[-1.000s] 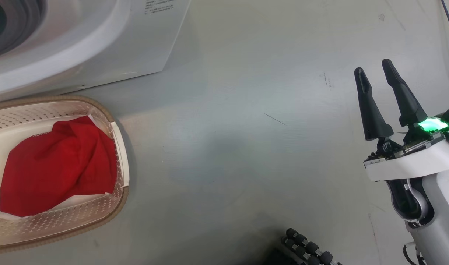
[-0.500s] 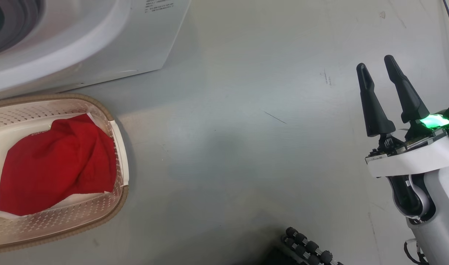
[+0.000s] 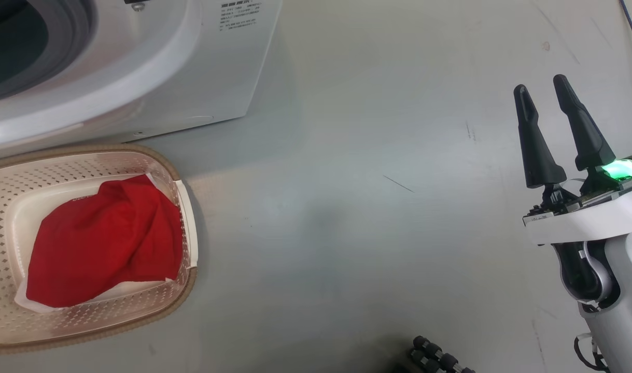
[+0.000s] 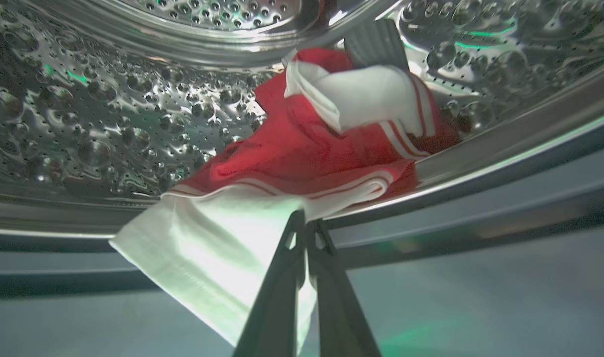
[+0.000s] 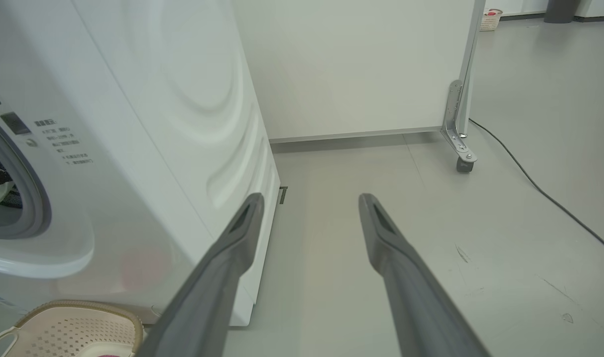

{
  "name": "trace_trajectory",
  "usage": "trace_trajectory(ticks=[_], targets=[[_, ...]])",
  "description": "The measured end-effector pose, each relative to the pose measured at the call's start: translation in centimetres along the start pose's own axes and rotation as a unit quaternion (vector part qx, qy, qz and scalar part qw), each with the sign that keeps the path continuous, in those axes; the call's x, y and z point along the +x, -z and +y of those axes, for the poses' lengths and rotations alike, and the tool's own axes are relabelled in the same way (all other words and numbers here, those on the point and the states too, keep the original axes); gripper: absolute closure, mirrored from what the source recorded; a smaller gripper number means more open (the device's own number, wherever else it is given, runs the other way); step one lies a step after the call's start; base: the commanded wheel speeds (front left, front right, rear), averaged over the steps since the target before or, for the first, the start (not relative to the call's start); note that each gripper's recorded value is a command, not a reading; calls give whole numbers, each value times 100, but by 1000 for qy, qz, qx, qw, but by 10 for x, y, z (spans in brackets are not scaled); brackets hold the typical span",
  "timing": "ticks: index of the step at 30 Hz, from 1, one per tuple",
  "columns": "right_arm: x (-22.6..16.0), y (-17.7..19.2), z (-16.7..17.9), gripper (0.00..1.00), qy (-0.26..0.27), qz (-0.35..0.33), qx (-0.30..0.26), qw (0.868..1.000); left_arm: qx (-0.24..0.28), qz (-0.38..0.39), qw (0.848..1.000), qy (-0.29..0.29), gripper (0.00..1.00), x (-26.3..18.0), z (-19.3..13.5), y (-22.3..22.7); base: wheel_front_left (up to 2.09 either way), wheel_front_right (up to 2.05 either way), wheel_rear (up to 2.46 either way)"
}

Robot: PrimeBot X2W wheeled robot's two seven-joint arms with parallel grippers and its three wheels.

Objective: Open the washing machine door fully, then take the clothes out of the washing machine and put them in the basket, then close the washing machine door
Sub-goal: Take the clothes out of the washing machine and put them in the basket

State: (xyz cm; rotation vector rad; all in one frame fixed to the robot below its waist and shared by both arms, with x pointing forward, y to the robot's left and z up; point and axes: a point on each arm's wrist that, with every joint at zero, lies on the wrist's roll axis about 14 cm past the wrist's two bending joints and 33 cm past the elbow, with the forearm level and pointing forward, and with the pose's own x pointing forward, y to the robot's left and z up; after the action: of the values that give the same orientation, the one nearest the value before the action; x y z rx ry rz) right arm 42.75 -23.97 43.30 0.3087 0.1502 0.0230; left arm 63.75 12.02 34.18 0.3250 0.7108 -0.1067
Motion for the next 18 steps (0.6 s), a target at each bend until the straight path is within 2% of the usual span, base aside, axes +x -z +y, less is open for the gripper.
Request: trace_trajectory(ticks=[5, 9, 14, 18], targets=[[1, -10, 7, 0, -14, -14, -10, 1000, -1, -63, 998, 13, 100, -14, -3, -18, 0, 0, 0], [1, -19, 14, 0, -28, -26, -17, 999, -10, -88, 995, 36, 100, -26, -10, -16, 0, 0, 0], [-5, -26, 22, 0, -39, -35, -22, 998, -36, -137, 988, 60, 100, -61, -24, -31, 0, 0, 0], [-13, -26, 30, 0, -50, -36, -23, 998, -30, -160, 985, 61, 100, -84, -23, -23, 0, 0, 0]])
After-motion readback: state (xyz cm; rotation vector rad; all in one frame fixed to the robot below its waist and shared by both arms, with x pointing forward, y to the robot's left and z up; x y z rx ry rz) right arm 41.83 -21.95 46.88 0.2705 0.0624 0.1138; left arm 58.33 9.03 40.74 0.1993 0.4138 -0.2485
